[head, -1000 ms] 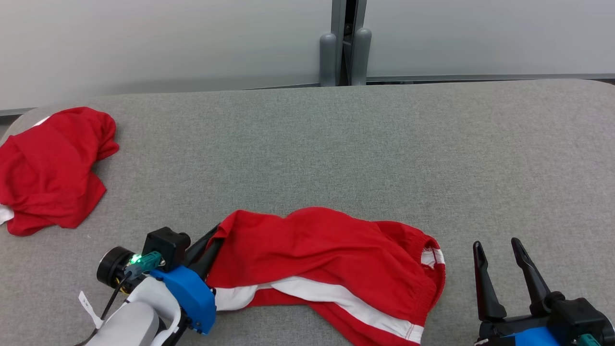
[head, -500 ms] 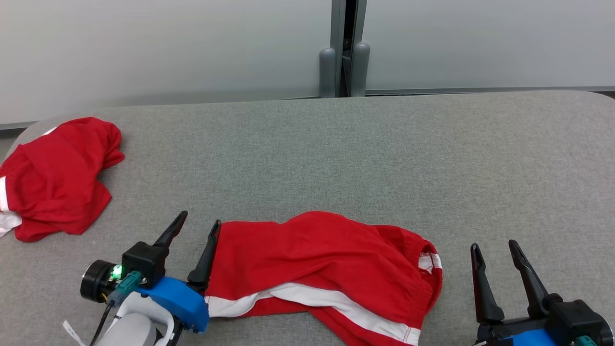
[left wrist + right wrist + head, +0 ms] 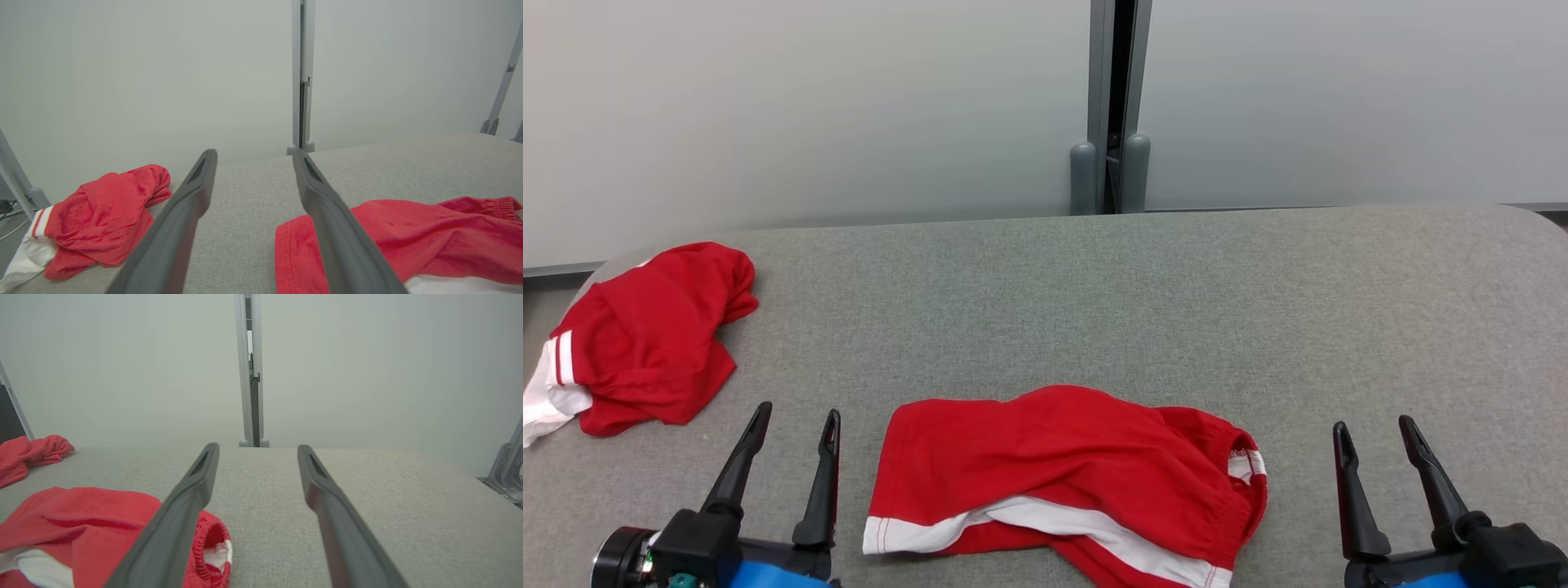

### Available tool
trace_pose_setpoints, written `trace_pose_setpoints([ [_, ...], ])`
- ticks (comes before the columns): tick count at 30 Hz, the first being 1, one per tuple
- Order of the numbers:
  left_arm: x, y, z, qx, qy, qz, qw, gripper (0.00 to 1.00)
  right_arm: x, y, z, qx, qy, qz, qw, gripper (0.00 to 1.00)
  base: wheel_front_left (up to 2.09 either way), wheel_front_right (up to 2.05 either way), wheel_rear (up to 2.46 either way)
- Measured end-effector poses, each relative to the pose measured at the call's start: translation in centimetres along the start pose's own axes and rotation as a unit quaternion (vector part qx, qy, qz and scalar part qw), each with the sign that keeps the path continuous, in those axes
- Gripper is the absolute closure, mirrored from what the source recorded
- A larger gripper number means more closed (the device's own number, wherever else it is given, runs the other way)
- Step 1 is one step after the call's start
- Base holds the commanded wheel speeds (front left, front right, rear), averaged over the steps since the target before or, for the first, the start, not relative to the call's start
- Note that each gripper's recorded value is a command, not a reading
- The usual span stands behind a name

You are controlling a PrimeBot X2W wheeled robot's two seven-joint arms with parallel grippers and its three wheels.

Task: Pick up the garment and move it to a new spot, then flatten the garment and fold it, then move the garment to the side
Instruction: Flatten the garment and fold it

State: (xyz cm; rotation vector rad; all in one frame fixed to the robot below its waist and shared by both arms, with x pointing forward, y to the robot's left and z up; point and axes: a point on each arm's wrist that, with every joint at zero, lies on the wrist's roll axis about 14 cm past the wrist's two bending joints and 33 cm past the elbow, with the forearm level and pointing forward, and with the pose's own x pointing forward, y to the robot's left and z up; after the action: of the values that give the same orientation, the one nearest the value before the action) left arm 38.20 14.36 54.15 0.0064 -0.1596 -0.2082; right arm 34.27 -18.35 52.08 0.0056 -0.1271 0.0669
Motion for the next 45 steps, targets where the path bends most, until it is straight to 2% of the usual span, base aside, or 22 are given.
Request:
trace_pose_setpoints([
  [8,-2.0,0.7,0.0,-0.003,-0.001,0.019,1.0,0.0,-1.1,-0.7,0.0,-0.01,0.003,-0.01,1.0,0.0,0.0,0.0,0.0],
  [33,-2.1,1.2,-2.1,-0.029,0.026,0.022,0.999,0.0,-1.2,-0.1,-1.0,-0.008,0.018,-0.004,1.0,0.0,0.0,0.0,0.0],
  [39,-3.2,0.2,-4.9,-0.053,0.071,0.006,0.996,0.0,-1.7,1.7,-2.9,0.004,0.049,0.021,0.999,0.0,0.0,0.0,0.0],
  [45,-5.1,-2.3,-9.4,-0.066,0.147,-0.035,0.986,0.0,-4.1,4.6,-7.1,0.026,0.122,0.059,0.99,0.0,0.0,0.0,0.0],
])
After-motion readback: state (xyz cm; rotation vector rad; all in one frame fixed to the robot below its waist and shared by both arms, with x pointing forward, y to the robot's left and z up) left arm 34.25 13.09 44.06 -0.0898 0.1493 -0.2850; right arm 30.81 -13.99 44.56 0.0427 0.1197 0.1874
